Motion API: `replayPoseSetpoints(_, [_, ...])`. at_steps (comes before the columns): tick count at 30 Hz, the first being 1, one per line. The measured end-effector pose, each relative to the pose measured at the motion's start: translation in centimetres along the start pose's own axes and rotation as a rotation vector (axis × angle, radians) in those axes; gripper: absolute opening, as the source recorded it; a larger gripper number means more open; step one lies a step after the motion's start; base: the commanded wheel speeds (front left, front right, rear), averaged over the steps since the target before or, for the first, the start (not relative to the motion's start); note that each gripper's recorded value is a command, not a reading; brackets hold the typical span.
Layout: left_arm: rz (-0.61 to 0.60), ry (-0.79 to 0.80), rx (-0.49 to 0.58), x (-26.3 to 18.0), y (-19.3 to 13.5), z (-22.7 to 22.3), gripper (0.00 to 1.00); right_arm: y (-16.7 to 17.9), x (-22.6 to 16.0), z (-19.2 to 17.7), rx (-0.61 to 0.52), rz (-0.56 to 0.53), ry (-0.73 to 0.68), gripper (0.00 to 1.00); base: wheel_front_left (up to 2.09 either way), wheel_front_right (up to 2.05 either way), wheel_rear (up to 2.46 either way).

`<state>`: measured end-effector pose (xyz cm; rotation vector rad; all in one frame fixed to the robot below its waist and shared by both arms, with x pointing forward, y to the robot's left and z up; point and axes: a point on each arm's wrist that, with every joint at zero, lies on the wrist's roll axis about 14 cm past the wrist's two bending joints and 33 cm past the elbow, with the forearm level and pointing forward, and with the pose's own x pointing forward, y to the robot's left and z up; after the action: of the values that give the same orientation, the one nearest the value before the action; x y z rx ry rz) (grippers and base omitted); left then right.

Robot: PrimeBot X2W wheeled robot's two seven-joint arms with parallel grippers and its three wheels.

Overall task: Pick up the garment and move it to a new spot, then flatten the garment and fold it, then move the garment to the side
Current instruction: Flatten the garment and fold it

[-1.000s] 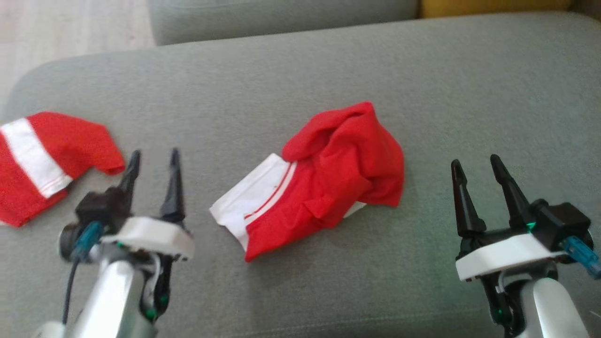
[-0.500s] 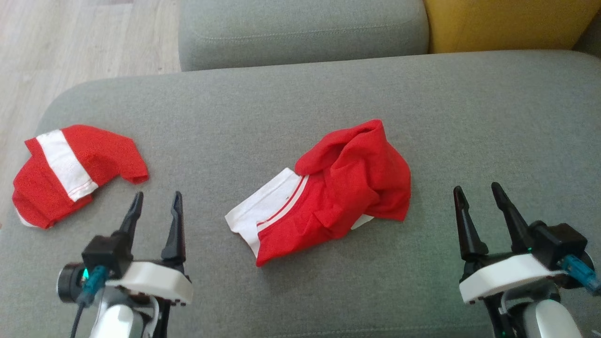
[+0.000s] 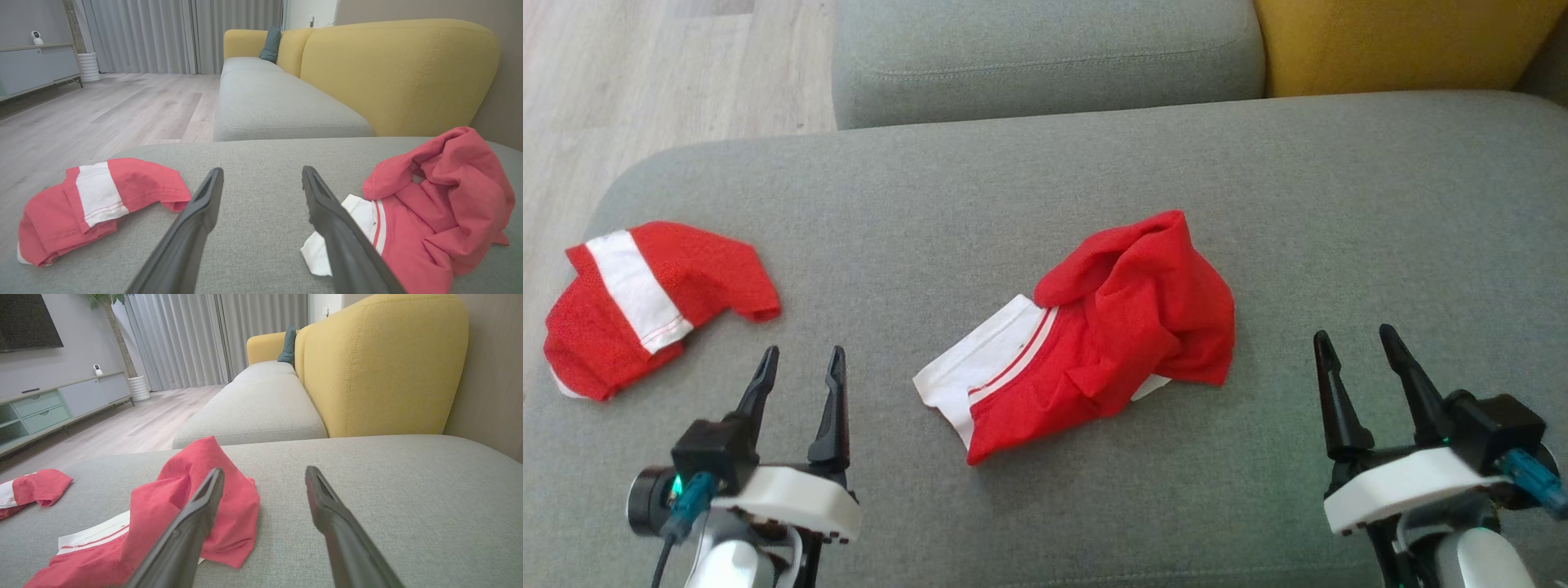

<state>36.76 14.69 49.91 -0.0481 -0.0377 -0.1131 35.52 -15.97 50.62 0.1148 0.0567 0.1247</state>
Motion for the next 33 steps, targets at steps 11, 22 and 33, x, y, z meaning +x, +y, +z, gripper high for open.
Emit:
replayPoseSetpoints(11, [0.003,0.013,-0.002,0.1,0.1,-0.4,1.00,-0.1,0.1,-0.3,0.001,-0.001,0.009,1.00,0.00,0.00,0.00])
replayPoseSetpoints(22, [0.008,0.030,-0.006,0.4,0.3,-1.0,1.00,-0.1,0.8,-1.2,0.006,0.001,0.040,1.00,0.00,0.00,0.00])
replayPoseSetpoints(33, [0.015,-0.008,0.003,3.5,0.8,-0.1,1.00,3.9,7.8,-1.3,-0.042,0.197,0.130,1.00,0.00,0.00,0.00])
